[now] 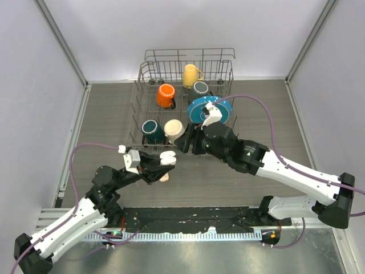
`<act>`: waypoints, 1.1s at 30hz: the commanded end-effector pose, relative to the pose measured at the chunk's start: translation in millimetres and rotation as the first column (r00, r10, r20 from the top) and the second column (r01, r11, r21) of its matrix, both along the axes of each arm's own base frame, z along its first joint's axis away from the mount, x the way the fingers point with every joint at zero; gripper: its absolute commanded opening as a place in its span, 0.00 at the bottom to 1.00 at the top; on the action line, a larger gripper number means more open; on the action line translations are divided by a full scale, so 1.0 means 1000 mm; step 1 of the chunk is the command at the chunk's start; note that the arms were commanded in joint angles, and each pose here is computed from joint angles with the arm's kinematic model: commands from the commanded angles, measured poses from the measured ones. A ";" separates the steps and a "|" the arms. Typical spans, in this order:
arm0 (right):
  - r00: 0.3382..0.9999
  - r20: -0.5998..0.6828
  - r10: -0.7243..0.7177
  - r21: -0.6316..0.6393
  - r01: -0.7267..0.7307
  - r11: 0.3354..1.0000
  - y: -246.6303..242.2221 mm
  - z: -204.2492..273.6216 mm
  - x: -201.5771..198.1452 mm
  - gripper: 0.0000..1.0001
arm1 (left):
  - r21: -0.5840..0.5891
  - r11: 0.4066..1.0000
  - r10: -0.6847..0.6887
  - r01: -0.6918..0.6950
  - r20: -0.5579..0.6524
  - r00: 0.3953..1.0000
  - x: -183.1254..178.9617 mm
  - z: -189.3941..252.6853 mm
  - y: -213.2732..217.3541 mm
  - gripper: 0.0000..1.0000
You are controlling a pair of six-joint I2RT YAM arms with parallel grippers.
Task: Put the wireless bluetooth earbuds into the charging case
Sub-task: Place the earbud in the charging case, then close the charging case.
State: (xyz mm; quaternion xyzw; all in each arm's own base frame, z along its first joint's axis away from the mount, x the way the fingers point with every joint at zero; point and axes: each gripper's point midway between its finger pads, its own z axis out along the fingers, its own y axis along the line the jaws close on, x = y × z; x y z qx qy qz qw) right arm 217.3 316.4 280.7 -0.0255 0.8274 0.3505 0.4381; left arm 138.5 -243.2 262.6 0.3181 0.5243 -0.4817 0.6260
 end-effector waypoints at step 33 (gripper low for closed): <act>0.967 -0.170 -0.188 0.090 0.205 0.975 -0.074 -0.055 -0.032 0.70 | 0.082 0.996 0.051 -0.026 -0.310 0.949 0.011 -0.028 -0.004 0.00</act>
